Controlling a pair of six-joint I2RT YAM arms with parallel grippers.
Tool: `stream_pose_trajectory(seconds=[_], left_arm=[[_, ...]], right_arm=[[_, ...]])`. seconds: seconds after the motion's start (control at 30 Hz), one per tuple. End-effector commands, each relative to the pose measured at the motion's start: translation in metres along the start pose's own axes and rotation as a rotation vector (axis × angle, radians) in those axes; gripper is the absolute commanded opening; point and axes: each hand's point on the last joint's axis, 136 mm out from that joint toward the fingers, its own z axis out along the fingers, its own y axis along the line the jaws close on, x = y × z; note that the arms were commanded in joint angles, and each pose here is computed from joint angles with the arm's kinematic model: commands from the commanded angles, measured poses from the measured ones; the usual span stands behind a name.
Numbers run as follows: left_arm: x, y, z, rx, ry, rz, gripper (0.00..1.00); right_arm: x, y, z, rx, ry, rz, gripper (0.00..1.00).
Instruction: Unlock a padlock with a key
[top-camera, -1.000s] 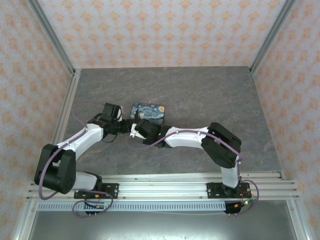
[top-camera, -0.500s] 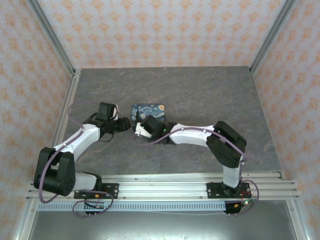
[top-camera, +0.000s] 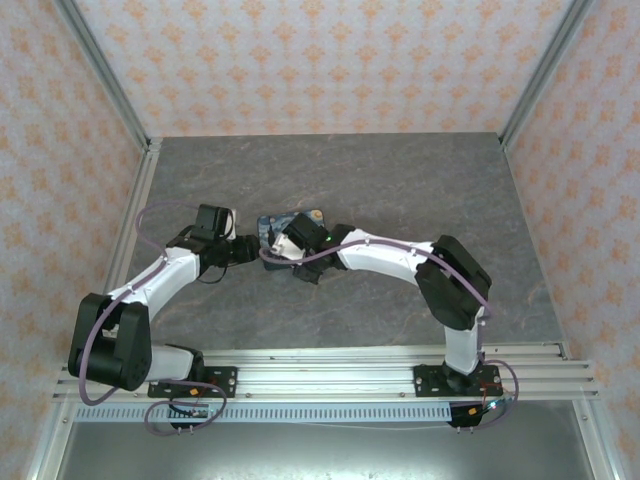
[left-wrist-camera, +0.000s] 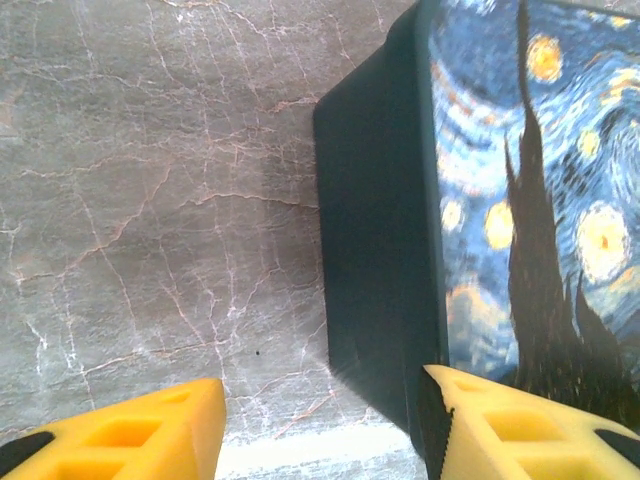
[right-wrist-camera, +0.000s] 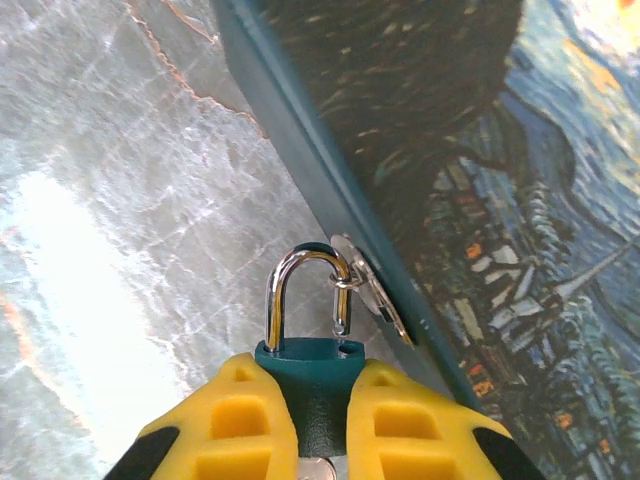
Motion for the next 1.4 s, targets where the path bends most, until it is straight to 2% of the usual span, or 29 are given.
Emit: stream_pose_trajectory(seconds=[0.0, 0.1, 0.3, 0.53, 0.73, 0.97, 1.23, 1.37], left_arm=[[-0.009, -0.003, 0.002, 0.021, -0.021, 0.015, 0.54], [-0.008, -0.003, 0.004, 0.020, -0.016, 0.017, 0.54], [-0.006, -0.001, 0.013, 0.038, 0.001, -0.003, 0.54], [-0.010, -0.004, 0.020, 0.106, 0.009, -0.046, 0.53], [-0.012, -0.017, 0.029, 0.191, 0.020, -0.067, 0.47], [-0.016, -0.024, 0.036, 0.227, 0.038, -0.065, 0.44], [-0.006, -0.026, 0.044, 0.233, 0.062, -0.064, 0.44], [-0.002, -0.024, 0.047, 0.230, 0.061, -0.068, 0.43]], right_arm=[[0.022, 0.025, 0.011, -0.164, 0.104, 0.110, 0.00], [0.022, 0.013, 0.014, -0.093, 0.101, 0.103, 0.00], [0.005, -0.015, 0.002, 0.094, 0.005, 0.025, 0.00], [-0.002, -0.019, -0.001, 0.235, -0.009, -0.148, 0.00], [-0.015, -0.018, -0.007, 0.324, -0.090, -0.198, 0.00], [-0.036, -0.023, -0.013, 0.448, -0.157, -0.318, 0.00], [-0.054, -0.031, -0.004, 0.525, -0.194, -0.345, 0.00], [-0.057, -0.016, -0.004, 0.422, -0.236, -0.291, 0.00]])
